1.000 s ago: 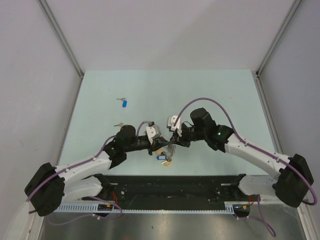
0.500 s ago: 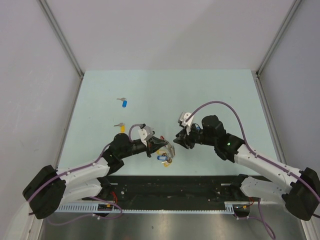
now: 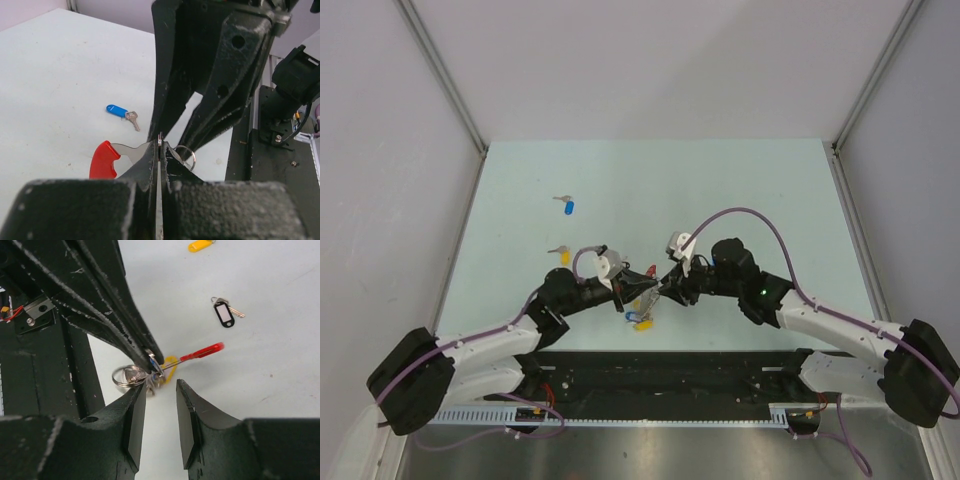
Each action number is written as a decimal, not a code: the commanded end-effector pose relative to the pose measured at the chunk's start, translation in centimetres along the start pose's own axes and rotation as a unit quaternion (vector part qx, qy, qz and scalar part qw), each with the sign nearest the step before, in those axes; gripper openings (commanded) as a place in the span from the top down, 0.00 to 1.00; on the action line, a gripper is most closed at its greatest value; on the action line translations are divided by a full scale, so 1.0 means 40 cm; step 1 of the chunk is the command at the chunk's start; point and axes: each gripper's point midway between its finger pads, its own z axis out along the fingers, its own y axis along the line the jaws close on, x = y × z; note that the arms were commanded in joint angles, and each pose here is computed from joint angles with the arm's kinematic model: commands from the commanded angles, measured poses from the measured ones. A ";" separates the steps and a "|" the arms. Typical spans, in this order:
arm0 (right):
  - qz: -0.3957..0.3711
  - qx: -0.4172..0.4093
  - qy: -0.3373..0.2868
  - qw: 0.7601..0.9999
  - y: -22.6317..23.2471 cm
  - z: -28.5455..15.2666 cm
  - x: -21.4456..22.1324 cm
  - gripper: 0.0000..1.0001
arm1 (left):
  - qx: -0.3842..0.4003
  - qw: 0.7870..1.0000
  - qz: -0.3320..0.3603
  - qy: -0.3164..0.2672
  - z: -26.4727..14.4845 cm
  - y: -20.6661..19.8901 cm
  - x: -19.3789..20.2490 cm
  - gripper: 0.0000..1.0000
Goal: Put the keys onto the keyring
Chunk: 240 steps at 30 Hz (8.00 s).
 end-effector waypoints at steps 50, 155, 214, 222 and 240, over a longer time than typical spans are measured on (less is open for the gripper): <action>0.095 0.030 -0.209 0.973 -0.008 -0.055 -0.128 0.59 | 0.038 0.992 -0.023 -0.117 0.002 -0.051 -0.113 1.00; -0.106 -0.131 0.022 0.985 0.026 -0.056 -0.081 1.00 | 0.093 0.987 0.062 0.114 0.036 -0.061 0.015 0.97; 0.009 0.317 0.486 0.814 -0.434 -0.109 0.337 0.65 | -0.085 0.994 0.053 0.030 -0.066 0.081 0.023 1.00; -0.010 0.320 0.530 0.785 -0.436 -0.117 0.363 0.66 | -0.076 0.995 0.054 0.029 -0.065 0.073 0.020 1.00; -0.077 0.313 0.561 0.762 -0.454 -0.091 0.389 0.69 | -0.066 0.996 0.051 0.032 -0.062 0.064 0.022 1.00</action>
